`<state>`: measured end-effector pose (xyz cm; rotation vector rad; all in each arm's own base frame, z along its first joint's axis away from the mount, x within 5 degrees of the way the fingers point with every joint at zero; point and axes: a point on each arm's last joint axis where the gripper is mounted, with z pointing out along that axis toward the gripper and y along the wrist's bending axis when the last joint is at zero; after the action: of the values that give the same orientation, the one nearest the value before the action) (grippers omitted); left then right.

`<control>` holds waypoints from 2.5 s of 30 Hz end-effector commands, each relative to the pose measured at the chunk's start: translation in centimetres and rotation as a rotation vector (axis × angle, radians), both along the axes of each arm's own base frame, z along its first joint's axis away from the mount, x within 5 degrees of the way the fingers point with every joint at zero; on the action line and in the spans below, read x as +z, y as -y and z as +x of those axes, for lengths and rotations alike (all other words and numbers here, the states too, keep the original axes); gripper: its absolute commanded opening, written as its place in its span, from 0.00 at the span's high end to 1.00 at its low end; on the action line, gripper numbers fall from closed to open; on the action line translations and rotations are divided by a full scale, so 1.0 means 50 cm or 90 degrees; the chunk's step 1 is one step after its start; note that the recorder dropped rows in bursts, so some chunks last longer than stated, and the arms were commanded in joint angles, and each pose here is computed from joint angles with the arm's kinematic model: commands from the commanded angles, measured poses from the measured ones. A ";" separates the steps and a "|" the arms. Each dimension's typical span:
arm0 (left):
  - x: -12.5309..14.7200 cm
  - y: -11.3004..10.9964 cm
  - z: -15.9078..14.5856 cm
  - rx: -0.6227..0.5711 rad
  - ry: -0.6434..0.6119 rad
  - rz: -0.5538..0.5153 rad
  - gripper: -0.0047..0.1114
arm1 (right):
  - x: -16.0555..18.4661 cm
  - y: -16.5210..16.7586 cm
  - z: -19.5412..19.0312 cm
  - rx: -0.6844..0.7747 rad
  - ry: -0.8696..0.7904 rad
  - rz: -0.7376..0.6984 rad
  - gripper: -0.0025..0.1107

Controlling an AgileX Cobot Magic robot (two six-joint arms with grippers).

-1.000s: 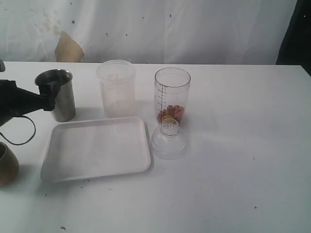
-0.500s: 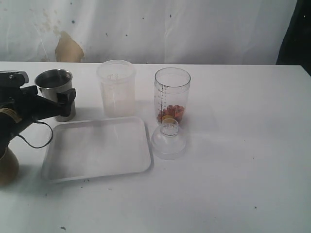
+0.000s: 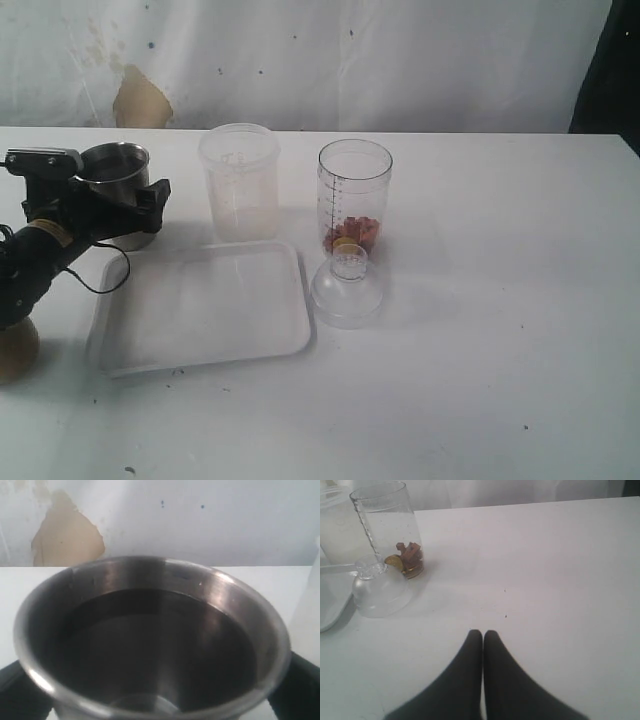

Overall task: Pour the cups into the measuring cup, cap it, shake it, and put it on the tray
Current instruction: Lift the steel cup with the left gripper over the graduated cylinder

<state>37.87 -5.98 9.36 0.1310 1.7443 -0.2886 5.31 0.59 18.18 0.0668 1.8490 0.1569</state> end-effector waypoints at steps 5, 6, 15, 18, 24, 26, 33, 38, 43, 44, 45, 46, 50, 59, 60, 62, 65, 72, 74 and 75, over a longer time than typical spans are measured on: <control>0.006 -0.005 0.005 0.023 0.016 -0.015 0.11 | -0.001 0.000 0.000 0.003 0.006 -0.002 0.98; 0.006 -0.006 0.005 0.025 0.016 -0.015 0.11 | -0.001 0.000 0.000 0.003 0.006 -0.002 0.98; 0.014 -0.001 0.020 0.013 0.018 -0.009 0.89 | -0.001 0.000 0.000 0.003 0.006 -0.002 0.98; 0.027 0.006 0.018 -0.015 0.039 0.001 0.96 | -0.001 0.000 0.000 0.003 0.006 -0.002 0.98; 0.100 0.006 0.017 -0.017 0.083 0.032 0.96 | -0.001 0.000 0.000 0.000 0.005 0.010 0.98; 0.133 0.005 0.014 -0.015 0.098 0.033 0.96 | -0.001 0.000 0.000 -0.001 0.005 0.012 0.98; 0.296 0.014 -0.025 -0.056 0.209 0.029 0.96 | -0.001 0.000 0.000 -0.001 0.005 0.012 0.98; 0.348 0.026 -0.054 -0.102 0.195 0.019 0.96 | -0.001 0.000 0.000 -0.001 0.005 0.012 0.98; 0.376 0.054 -0.082 -0.116 0.149 0.042 0.96 | -0.001 0.000 0.000 -0.001 0.005 0.012 0.98; 0.378 0.061 -0.086 -0.120 0.140 0.046 0.96 | -0.001 0.000 0.000 -0.001 0.005 0.012 0.98; 0.379 0.071 -0.091 -0.128 0.134 0.048 0.96 | -0.001 0.000 0.000 -0.001 0.005 0.012 0.98; 0.381 0.078 -0.094 -0.133 0.131 0.050 0.96 | -0.001 0.000 0.000 -0.001 0.005 0.012 0.98; 0.387 0.119 -0.101 -0.159 0.105 0.063 0.96 | -0.001 0.000 0.000 -0.001 0.005 0.012 0.98; 0.418 0.198 -0.098 -0.194 0.071 0.079 0.96 | -0.001 0.000 0.000 -0.001 0.005 0.012 0.98; 0.417 0.206 -0.095 -0.198 0.066 0.082 0.96 | -0.001 0.000 0.000 -0.001 0.005 0.012 0.98; 0.415 0.220 -0.086 -0.201 0.054 0.089 0.96 | -0.001 0.000 0.000 -0.001 0.005 0.012 0.98; 0.405 0.243 -0.071 -0.205 0.026 0.104 0.96 | -0.001 0.000 0.000 -0.001 0.005 0.012 0.98; 0.385 0.304 -0.039 -0.219 -0.024 0.138 0.96 | -0.001 0.000 0.000 -0.001 0.005 0.012 0.98; 0.381 0.316 -0.031 -0.220 -0.032 0.145 0.96 | -0.001 0.000 0.000 -0.001 0.005 0.012 0.98; 0.381 0.322 -0.027 -0.222 -0.034 0.146 0.96 | -0.001 0.000 0.000 -0.001 0.005 0.012 0.98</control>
<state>36.20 -21.02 27.20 0.6050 1.8478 -0.3180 5.31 0.59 18.18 0.0837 1.8488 0.1697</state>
